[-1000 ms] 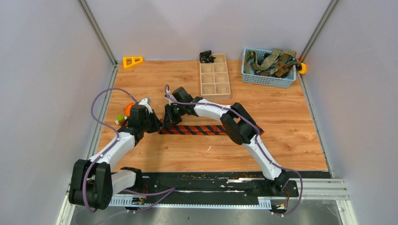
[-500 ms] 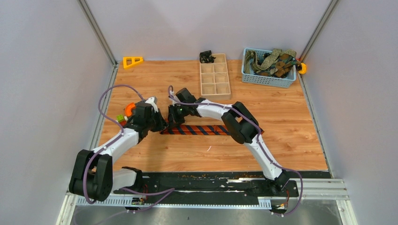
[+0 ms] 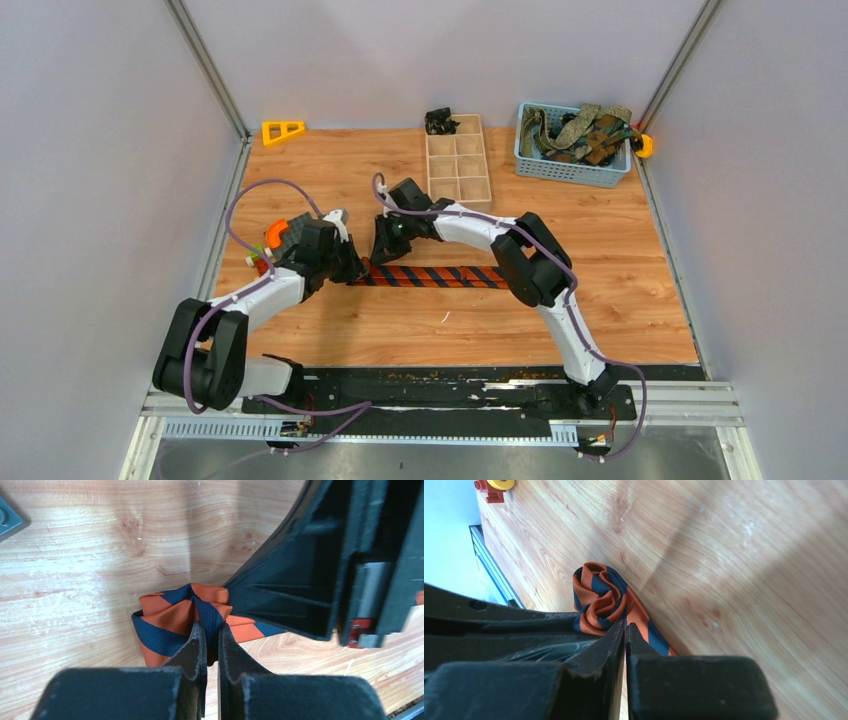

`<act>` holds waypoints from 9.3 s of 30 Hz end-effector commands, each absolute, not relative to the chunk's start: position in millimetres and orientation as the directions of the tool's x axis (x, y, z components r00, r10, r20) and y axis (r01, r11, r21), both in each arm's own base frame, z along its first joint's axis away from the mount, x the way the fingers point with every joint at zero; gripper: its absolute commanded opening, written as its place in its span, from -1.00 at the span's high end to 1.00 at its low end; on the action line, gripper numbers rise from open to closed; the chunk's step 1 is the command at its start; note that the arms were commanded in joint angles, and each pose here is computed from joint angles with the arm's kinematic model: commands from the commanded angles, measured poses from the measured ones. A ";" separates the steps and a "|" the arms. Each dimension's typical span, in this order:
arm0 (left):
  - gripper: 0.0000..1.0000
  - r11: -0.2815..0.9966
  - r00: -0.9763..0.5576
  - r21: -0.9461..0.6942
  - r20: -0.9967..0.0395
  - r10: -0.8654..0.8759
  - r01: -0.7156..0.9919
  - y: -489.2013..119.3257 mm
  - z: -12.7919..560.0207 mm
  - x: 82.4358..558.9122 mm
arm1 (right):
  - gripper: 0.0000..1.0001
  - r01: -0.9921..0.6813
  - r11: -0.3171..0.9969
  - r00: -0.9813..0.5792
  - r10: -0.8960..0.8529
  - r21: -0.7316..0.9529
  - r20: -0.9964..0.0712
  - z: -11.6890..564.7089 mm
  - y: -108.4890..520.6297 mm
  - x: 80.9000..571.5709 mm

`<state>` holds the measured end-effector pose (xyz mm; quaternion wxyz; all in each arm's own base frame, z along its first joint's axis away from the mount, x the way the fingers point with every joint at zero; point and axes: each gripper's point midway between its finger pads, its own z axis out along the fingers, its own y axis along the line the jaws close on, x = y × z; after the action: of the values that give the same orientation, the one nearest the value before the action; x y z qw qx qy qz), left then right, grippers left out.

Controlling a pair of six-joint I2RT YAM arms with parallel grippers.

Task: Roll the ties
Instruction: Roll the tie at the center of the board.

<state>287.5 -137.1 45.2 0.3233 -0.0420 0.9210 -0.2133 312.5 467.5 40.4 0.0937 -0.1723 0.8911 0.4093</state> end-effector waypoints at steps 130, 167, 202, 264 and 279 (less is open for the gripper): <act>0.47 0.924 -0.798 -0.381 -0.553 -0.239 -0.013 -128.3 29.7 244.2 | 0.86 -0.471 0.565 -0.880 -0.354 0.678 -0.316 23.8 487.0 337.1; 0.37 0.934 -0.810 -0.358 -0.545 -0.218 -0.010 -122.4 28.8 232.6 | 0.88 -0.497 0.530 -0.863 -0.384 0.687 -0.329 37.2 487.1 324.3; -0.44 0.935 -0.673 -0.355 -0.692 -0.260 0.003 -97.3 98.9 275.0 | 0.92 -0.510 0.432 -0.860 -0.283 0.744 -0.425 129.7 463.8 294.6; -0.55 0.907 -0.713 -0.419 -0.650 -0.263 0.048 -105.3 65.3 282.1 | 0.86 -0.449 0.495 -0.889 -0.330 0.744 -0.317 63.1 458.7 285.1; -0.52 0.893 -0.739 -0.444 -0.624 -0.254 0.068 -112.9 53.2 280.8 | 0.95 -0.419 0.553 -0.905 -0.321 0.720 -0.280 33.4 441.7 292.2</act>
<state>273.8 -109.1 49.3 0.3430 -0.0652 0.9126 -0.2126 282.7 445.8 47.9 0.0448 -0.2081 0.8766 0.4315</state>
